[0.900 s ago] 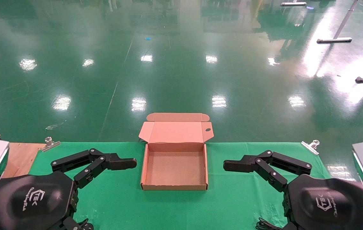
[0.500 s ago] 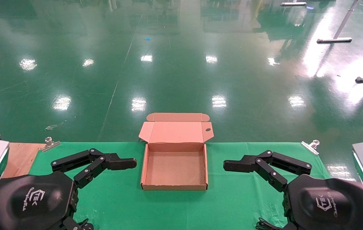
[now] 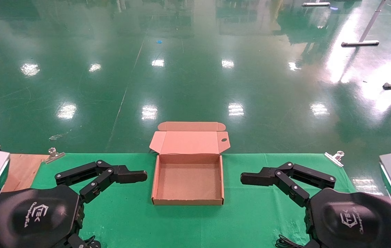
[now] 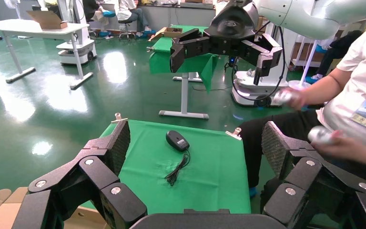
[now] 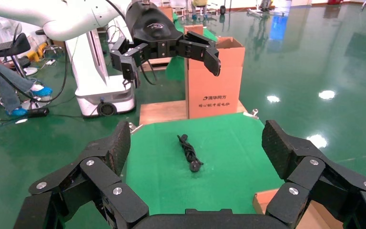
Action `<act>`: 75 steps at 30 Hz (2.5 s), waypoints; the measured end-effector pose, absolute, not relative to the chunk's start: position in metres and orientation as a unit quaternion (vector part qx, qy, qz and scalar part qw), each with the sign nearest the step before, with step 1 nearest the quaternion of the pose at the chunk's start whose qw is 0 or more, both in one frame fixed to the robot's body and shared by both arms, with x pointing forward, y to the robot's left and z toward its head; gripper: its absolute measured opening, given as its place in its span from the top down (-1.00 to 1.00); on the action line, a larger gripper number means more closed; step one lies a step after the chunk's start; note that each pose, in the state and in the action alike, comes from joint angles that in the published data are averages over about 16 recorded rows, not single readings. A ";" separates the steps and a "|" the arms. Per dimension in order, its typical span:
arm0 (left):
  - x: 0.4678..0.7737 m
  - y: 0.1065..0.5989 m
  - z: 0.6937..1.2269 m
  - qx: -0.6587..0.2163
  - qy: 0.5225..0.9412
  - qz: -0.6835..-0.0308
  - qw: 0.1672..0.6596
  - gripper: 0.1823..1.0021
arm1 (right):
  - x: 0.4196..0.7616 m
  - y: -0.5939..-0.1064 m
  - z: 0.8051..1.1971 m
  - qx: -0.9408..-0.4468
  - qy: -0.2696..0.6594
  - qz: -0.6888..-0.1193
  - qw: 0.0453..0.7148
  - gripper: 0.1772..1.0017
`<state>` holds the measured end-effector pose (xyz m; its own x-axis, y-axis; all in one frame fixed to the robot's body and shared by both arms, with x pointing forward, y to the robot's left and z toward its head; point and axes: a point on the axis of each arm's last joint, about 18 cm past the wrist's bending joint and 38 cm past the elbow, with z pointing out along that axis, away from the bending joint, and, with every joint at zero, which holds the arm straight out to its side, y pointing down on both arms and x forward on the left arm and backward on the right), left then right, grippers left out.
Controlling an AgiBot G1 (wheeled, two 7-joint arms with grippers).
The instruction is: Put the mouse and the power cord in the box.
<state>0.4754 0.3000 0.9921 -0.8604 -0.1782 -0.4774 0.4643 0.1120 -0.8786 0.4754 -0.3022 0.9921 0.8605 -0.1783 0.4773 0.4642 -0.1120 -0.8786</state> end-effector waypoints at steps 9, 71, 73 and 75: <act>0.476 0.300 0.991 0.102 0.705 -0.658 0.244 -1.00 | 0.477 -0.302 0.991 -0.707 -0.100 -0.245 0.656 -1.00; 0.666 0.438 0.818 -0.120 0.930 -0.160 0.310 -0.96 | 0.691 -0.375 0.824 -0.932 -0.059 -0.328 0.142 -0.96; 0.666 0.439 0.819 -0.119 0.929 -0.161 0.310 -0.94 | 0.690 -0.375 0.826 -0.932 -0.060 -0.327 0.144 -0.94; 0.666 0.439 0.820 -0.118 0.929 -0.162 0.311 -0.92 | 0.689 -0.376 0.827 -0.932 -0.062 -0.326 0.146 -0.91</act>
